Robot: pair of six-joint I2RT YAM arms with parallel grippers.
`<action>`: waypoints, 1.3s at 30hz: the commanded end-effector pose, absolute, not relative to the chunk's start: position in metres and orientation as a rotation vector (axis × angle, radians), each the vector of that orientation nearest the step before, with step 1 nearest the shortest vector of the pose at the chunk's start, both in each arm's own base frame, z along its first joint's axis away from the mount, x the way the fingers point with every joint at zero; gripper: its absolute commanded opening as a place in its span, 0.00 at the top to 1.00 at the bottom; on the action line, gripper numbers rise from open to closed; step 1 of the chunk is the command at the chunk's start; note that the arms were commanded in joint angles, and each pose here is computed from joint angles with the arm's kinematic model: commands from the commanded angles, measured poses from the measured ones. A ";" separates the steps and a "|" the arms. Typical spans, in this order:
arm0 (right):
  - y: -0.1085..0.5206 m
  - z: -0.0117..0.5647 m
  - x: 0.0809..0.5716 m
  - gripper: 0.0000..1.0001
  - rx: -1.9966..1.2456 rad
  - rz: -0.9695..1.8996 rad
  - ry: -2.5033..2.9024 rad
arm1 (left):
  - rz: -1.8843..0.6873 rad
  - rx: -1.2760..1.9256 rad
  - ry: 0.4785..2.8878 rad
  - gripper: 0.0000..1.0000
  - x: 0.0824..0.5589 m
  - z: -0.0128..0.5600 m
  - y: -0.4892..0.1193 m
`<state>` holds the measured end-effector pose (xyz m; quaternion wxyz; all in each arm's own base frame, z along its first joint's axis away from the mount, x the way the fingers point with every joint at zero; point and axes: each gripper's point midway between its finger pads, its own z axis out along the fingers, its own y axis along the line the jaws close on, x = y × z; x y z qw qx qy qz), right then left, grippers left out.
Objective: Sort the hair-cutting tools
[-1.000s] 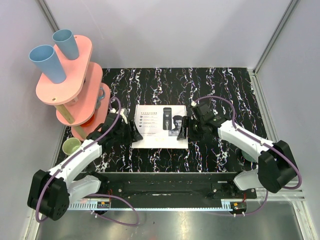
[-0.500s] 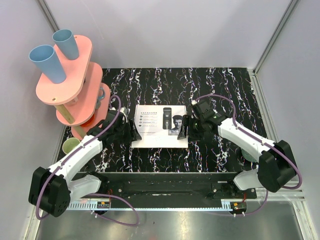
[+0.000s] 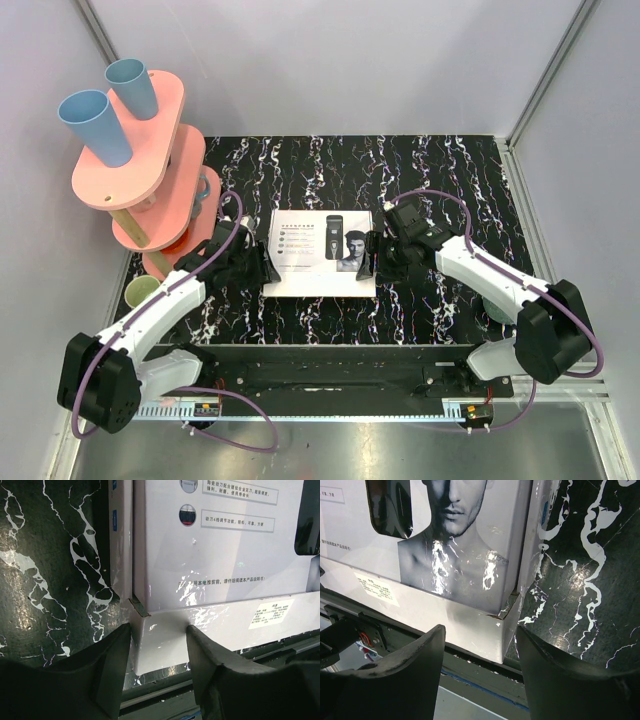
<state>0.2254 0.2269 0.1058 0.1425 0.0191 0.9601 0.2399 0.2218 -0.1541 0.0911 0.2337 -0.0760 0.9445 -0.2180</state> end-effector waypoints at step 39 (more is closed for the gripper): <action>0.210 0.110 0.251 0.46 0.088 0.513 2.679 | -0.512 -0.205 2.529 0.46 0.236 0.105 -0.145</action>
